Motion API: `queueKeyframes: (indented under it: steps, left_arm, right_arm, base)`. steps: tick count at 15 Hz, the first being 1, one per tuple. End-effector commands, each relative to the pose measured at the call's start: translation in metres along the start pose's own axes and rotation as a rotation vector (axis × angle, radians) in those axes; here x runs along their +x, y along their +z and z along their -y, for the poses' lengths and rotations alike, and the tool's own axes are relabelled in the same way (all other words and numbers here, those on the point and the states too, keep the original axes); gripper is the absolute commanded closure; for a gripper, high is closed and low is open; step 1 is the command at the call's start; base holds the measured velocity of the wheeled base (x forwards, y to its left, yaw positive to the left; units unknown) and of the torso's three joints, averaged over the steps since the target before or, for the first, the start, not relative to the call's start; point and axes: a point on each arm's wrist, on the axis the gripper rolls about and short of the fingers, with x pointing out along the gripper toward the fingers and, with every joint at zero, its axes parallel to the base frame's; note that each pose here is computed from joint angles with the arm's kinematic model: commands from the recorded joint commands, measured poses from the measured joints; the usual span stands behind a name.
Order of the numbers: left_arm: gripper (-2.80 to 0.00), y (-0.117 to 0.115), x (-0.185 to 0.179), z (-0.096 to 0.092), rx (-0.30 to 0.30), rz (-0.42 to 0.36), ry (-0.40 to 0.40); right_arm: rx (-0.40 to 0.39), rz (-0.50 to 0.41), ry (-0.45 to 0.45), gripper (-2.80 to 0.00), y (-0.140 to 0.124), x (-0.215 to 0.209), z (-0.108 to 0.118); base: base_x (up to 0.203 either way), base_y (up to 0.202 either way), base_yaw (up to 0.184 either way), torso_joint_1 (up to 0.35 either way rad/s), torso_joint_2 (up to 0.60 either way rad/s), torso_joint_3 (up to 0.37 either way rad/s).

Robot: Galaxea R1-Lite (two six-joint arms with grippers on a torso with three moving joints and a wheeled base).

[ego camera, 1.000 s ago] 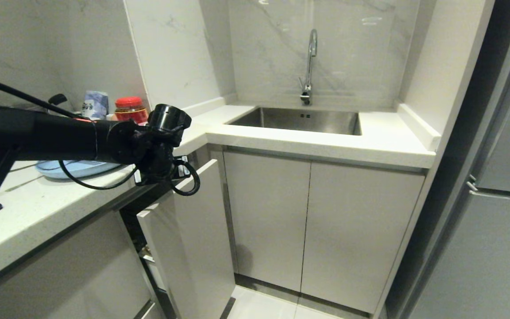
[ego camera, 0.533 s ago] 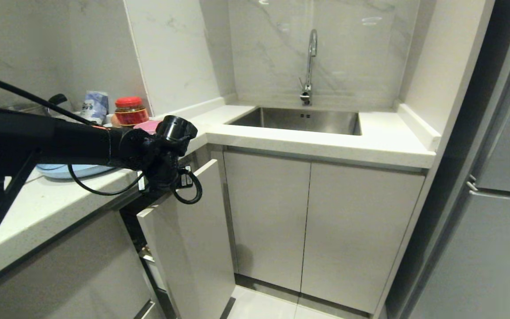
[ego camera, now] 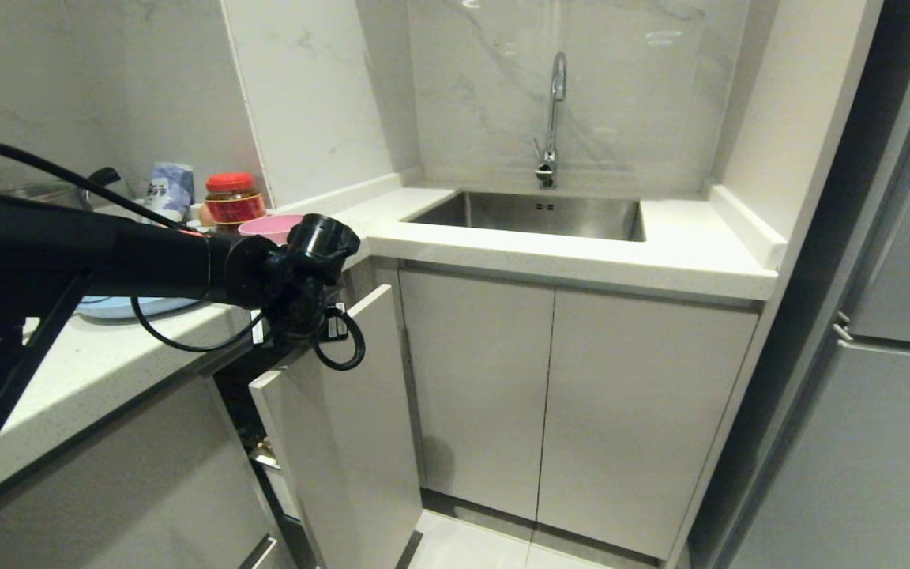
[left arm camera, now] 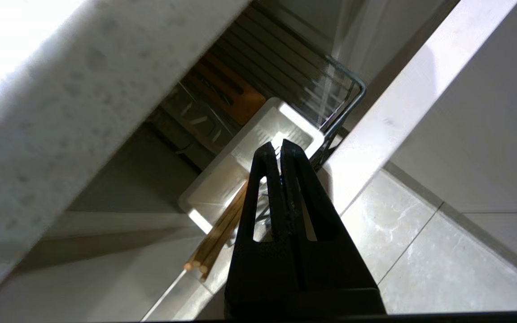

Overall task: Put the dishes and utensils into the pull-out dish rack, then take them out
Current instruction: Open the cupboard

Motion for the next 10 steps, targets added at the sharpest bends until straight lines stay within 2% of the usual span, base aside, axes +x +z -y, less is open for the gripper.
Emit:
queueKeyframes:
  steps: [1, 4, 10]
  left_arm:
    - [0.0, -0.005, -0.007, 0.004, 0.025, -0.028, -0.025]
    - [0.0, -0.01, -0.017, 0.009, 0.05, -0.063, -0.077]
    - [0.0, -0.017, -0.046, 0.015, 0.059, -0.136, -0.226]
  right_arm:
    - [0.0, -0.025, 0.0, 0.0, -0.007, 0.001, 0.0]
    - [0.0, -0.025, 0.0, 0.0, -0.007, 0.001, 0.0]
    - [0.0, -0.025, 0.0, 0.0, -0.007, 0.001, 0.0]
  base:
    - [0.0, 0.0, 0.0, 0.0, 0.0, 0.0]
    - [0.0, 0.0, 0.0, 0.0, 0.0, 0.0]
    - [0.0, 0.0, 0.0, 0.0, 0.0, 0.0]
